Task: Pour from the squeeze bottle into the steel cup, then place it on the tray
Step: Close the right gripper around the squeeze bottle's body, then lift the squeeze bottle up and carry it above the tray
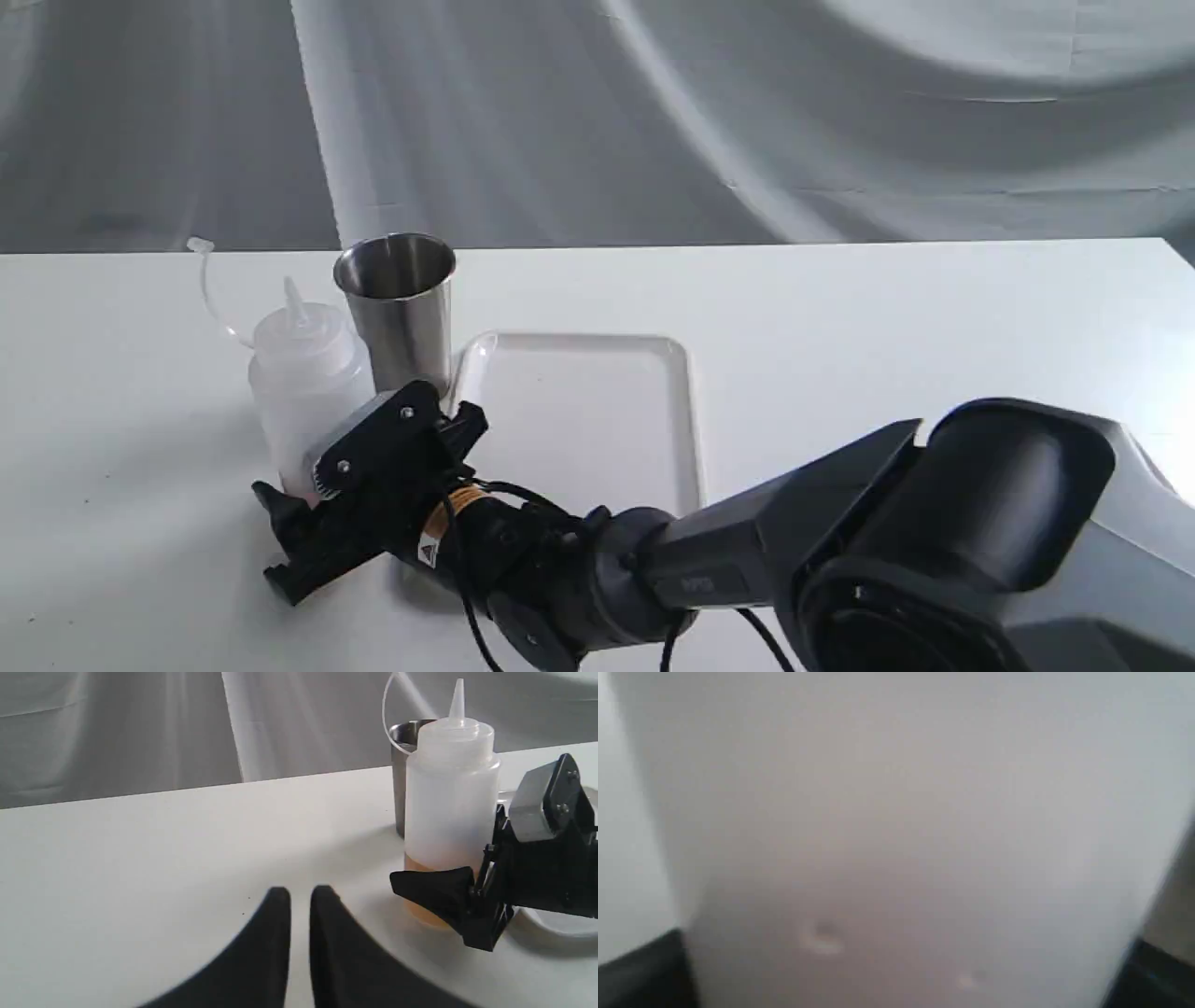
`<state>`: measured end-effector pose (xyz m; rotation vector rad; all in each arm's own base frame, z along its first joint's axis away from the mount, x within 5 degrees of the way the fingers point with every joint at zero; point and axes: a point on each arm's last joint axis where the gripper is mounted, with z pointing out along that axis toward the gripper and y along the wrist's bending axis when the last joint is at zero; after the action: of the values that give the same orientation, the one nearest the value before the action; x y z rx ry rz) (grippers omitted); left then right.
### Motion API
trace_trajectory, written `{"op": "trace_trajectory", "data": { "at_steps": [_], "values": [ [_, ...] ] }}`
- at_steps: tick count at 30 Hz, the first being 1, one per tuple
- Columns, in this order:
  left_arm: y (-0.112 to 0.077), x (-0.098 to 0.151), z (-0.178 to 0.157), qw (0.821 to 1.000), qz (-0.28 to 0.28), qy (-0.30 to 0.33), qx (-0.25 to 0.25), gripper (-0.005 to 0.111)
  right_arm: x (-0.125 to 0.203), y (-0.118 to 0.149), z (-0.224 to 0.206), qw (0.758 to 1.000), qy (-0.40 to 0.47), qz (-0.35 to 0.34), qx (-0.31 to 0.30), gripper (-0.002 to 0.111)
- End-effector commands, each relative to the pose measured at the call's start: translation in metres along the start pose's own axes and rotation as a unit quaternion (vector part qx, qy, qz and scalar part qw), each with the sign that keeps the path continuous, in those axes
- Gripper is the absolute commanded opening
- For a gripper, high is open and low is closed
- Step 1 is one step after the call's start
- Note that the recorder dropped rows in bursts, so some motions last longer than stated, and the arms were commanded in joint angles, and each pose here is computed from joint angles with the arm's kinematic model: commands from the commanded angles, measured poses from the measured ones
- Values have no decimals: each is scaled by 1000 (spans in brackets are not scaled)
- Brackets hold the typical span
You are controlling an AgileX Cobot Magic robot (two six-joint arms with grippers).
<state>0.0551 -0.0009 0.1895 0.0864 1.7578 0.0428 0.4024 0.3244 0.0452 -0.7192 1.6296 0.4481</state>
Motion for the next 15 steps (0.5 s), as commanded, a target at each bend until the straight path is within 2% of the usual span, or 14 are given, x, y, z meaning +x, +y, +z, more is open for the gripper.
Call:
{"op": "trace_trajectory", "data": {
  "at_steps": [1, 9, 12, 15],
  "values": [
    [0, 0, 0, 1000, 1, -5, -1, 8, -2, -5, 0, 1000, -2, -11, 4, 57],
    [0, 0, 0, 1000, 1, -5, -1, 8, -8, -5, 0, 1000, -12, -13, 4, 12],
    [0, 0, 0, 1000, 1, -5, -1, 8, -15, -6, 0, 1000, -18, -19, 2, 1],
    [0, 0, 0, 1000, 1, -5, -1, 8, -21, -6, -1, 999, -24, -32, 3, 0]
  ]
}}
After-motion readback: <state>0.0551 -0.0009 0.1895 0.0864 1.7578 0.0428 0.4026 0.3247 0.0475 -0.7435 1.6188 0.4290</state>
